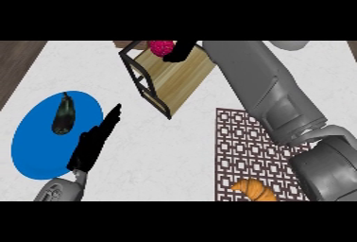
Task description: Pick the cupcake from the placemat and place it in the tiered shelf
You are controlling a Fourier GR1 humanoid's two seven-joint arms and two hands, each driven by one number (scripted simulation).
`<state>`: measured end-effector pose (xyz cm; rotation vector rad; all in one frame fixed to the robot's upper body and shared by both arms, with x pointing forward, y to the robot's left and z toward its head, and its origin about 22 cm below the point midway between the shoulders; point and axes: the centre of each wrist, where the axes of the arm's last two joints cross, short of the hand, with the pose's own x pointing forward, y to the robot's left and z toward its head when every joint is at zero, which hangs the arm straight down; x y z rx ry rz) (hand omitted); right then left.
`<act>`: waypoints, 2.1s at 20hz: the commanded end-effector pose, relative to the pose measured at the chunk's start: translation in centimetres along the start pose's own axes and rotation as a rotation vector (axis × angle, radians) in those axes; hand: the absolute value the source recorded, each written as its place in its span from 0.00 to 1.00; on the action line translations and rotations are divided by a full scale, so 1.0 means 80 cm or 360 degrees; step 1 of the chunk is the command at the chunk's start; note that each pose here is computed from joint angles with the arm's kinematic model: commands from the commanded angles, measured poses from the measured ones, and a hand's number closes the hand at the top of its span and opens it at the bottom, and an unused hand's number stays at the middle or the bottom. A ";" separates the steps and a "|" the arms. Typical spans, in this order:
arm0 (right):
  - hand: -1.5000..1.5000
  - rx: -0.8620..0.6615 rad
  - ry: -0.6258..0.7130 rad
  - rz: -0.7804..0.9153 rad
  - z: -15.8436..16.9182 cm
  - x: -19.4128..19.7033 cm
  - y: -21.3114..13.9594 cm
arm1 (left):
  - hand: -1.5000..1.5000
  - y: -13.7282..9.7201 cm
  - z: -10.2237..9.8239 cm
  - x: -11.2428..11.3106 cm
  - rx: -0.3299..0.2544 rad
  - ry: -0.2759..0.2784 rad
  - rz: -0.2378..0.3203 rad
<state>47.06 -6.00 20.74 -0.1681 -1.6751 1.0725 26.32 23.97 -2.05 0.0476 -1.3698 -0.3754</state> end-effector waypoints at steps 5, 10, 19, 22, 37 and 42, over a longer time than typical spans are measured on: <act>0.00 0.0071 -0.0017 -0.0799 -0.001 -0.007 0.015 | 0.50 -0.012 -0.005 0.002 0.0001 -0.0012 0.0007; 0.00 -0.0285 -0.0083 -0.0994 0.008 -0.008 -0.031 | 0.50 0.015 -0.002 0.000 0.0018 -0.0005 -0.0014; 0.00 -0.0984 0.0087 -0.1082 0.073 -0.079 -0.134 | 0.50 0.001 0.004 -0.010 0.0028 0.0001 0.0016; 0.00 -0.1100 0.0190 -0.1030 0.109 -0.116 -0.163 | 0.50 0.002 0.004 -0.003 0.0026 0.0004 -0.0003; 0.00 -0.0959 0.0064 -0.0862 0.241 -0.194 -0.251 | 0.50 0.002 0.003 -0.006 0.0000 -0.0016 -0.0008; 0.00 -0.0928 0.0102 -0.0808 0.238 -0.190 -0.252 | 0.50 -0.015 -0.005 0.006 -0.0047 -0.0042 -0.0015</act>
